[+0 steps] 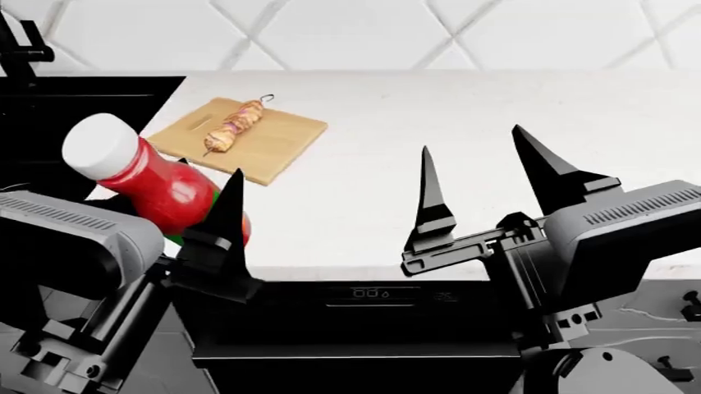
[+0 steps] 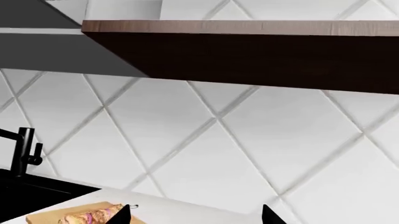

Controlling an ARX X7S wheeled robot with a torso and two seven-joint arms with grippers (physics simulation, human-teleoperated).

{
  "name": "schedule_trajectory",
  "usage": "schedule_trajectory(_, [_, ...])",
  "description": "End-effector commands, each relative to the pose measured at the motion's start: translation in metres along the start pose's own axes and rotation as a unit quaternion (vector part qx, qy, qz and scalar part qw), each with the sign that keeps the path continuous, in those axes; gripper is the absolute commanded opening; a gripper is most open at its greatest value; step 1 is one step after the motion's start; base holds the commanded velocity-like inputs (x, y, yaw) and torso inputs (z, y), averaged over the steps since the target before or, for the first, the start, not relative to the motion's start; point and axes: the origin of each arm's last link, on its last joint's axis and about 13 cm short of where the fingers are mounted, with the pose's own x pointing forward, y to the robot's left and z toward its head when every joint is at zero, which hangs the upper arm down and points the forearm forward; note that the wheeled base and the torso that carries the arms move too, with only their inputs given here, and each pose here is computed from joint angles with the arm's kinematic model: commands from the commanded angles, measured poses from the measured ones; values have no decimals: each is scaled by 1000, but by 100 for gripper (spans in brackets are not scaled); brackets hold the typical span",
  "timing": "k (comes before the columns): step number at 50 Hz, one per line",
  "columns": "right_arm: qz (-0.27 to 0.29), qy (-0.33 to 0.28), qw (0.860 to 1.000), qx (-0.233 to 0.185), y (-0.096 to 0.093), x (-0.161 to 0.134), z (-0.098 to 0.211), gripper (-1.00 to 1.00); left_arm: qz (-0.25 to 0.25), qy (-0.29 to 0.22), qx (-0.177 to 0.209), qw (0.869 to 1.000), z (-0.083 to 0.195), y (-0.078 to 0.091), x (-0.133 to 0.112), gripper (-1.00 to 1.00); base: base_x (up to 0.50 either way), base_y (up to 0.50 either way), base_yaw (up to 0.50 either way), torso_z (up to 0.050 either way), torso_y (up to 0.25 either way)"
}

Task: Pick the skewer from the plate and place it on the cutting board. Then pick the condiment bottle from the cabinet and place it next to the cutting board.

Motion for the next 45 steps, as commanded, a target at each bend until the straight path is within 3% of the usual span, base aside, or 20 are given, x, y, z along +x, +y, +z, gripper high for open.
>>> schedule_trajectory(1, [0, 1, 1000, -2, 0, -1, 0, 100, 3, -1, -3, 1000, -1, 0, 0, -100, 71, -500, 0, 0, 0])
schedule_trajectory(8, [-2, 16, 1000, -10, -5, 9, 3, 100, -1, 8, 14, 1000, 6, 4, 14, -100, 65, -436, 0, 0, 0])
schedule_trajectory(19, [1, 54, 998, -34, -24, 57, 24, 100, -11, 53, 14, 998, 34, 20, 83, -100, 0, 0, 0, 0, 1])
schedule_trajectory(27, [13, 62, 998, -29, -27, 72, 19, 100, -5, 59, 31, 998, 38, 26, 114, -100, 0, 0, 0, 0, 0])
schedule_trajectory(45, [27, 57, 998, -21, -25, 71, 7, 100, -19, 75, 53, 996, 25, 20, 119, -100, 394, -56, 0, 0, 1])
